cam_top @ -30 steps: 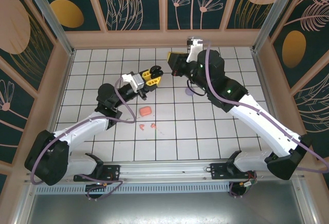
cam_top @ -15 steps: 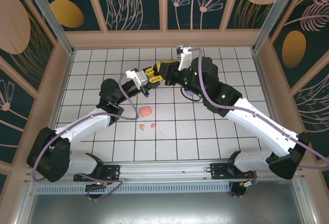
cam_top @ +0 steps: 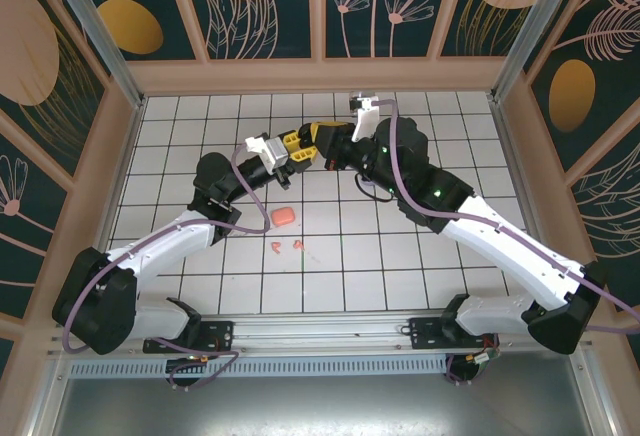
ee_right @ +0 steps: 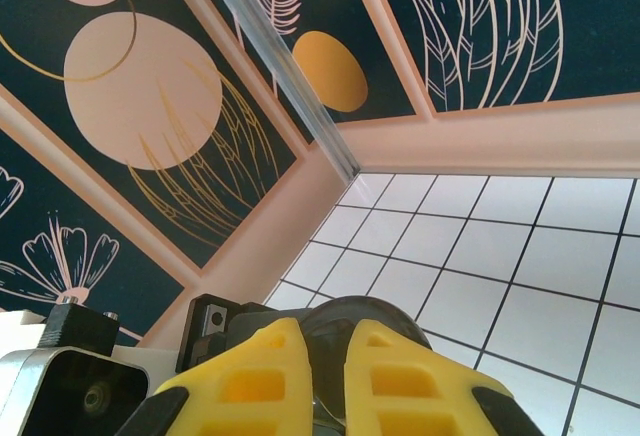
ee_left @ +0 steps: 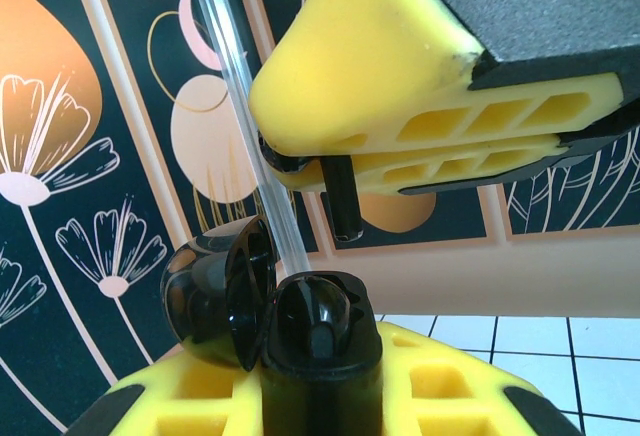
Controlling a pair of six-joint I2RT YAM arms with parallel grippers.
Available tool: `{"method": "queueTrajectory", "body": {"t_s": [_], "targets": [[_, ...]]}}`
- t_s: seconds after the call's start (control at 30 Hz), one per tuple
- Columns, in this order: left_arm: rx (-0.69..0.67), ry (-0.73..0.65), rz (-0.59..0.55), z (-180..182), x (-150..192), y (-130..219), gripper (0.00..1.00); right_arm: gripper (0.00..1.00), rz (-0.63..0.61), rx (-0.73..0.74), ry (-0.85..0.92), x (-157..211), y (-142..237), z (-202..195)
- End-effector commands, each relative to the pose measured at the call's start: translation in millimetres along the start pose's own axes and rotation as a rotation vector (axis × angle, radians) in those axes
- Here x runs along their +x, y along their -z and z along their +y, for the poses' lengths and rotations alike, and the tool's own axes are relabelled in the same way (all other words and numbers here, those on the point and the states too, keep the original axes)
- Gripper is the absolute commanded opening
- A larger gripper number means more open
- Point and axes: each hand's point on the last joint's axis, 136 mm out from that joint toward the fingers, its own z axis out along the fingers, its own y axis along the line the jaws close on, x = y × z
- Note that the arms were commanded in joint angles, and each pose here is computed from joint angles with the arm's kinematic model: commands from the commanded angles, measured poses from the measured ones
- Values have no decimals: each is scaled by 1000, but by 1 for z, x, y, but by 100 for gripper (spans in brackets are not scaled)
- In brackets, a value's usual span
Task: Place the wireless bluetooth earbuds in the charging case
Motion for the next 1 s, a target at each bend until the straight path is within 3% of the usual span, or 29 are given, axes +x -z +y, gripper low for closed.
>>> {"method": "queueTrajectory", "body": {"t_s": [0.0, 0.97], "targets": [[16, -29, -46, -1, -18, -4, 0, 11, -56, -16, -2, -14, 4, 6], [24, -21, -81, -2, -30, -6, 0, 8, 26, 29, -40, 21, -16, -23]]}}
